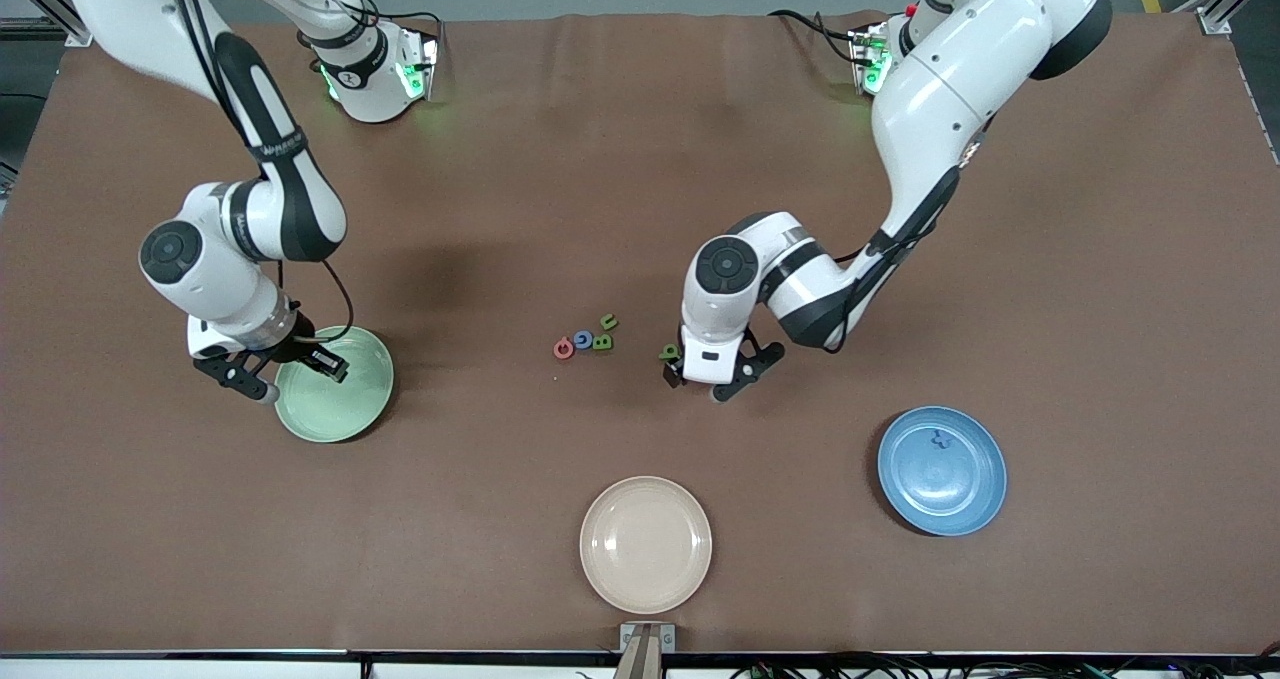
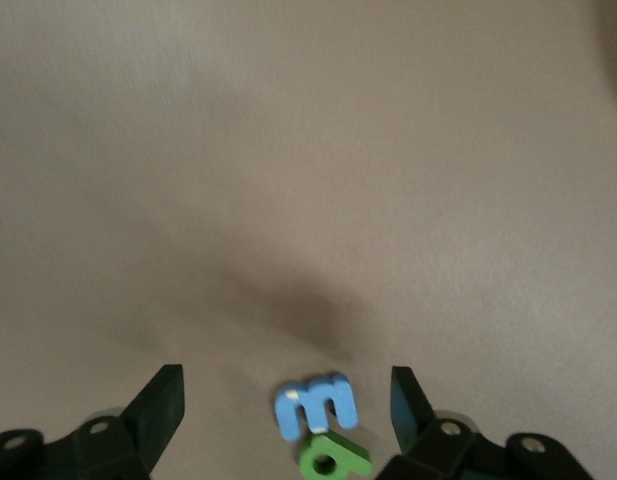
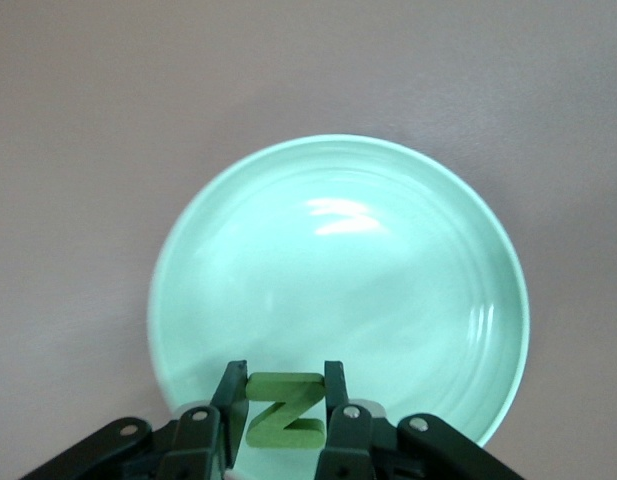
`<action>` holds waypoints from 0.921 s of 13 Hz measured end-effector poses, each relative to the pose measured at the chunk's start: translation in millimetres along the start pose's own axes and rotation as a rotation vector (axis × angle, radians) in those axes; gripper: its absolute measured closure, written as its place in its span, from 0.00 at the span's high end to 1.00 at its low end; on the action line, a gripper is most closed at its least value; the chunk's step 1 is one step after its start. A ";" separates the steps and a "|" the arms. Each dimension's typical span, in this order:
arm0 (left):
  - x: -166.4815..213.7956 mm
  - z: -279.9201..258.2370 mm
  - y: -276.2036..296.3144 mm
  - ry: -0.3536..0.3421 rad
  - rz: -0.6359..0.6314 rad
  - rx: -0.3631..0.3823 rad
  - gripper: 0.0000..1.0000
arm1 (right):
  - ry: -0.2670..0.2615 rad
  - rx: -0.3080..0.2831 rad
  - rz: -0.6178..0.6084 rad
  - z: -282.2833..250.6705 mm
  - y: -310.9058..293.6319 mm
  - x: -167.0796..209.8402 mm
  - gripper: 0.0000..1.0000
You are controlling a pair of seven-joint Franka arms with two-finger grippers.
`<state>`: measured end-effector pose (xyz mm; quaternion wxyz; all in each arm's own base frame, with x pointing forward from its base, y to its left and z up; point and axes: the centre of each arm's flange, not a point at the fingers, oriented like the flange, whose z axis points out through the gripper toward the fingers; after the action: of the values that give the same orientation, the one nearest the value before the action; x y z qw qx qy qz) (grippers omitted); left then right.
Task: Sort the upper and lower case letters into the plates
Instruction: 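Release Z on the green plate while the left gripper grasps blue m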
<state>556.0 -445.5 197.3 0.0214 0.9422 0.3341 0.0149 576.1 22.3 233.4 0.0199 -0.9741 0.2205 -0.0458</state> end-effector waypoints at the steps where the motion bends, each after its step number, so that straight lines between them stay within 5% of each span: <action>1: -7.0 4.8 2.4 -0.006 -0.026 0.002 0.91 | -0.012 -0.008 -0.009 12.2 0.4 -2.8 0.35; 6: -22.3 23.5 2.4 -0.023 -0.118 0.023 0.78 | -0.029 -0.016 -0.023 28.8 -2.6 -8.6 0.35; 9: -26.4 26.5 2.9 -0.026 -0.126 0.028 0.70 | -0.031 -0.017 -0.024 29.9 -2.5 -8.8 0.64; 12: -24.0 19.9 6.8 -0.024 -0.131 0.016 0.39 | -0.031 -0.016 -0.026 29.7 -3.1 -8.7 0.95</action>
<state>542.5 -466.6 177.4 0.0185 0.9185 0.3950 -0.0004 572.5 29.4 203.3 0.0149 -0.9776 0.2079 -0.0293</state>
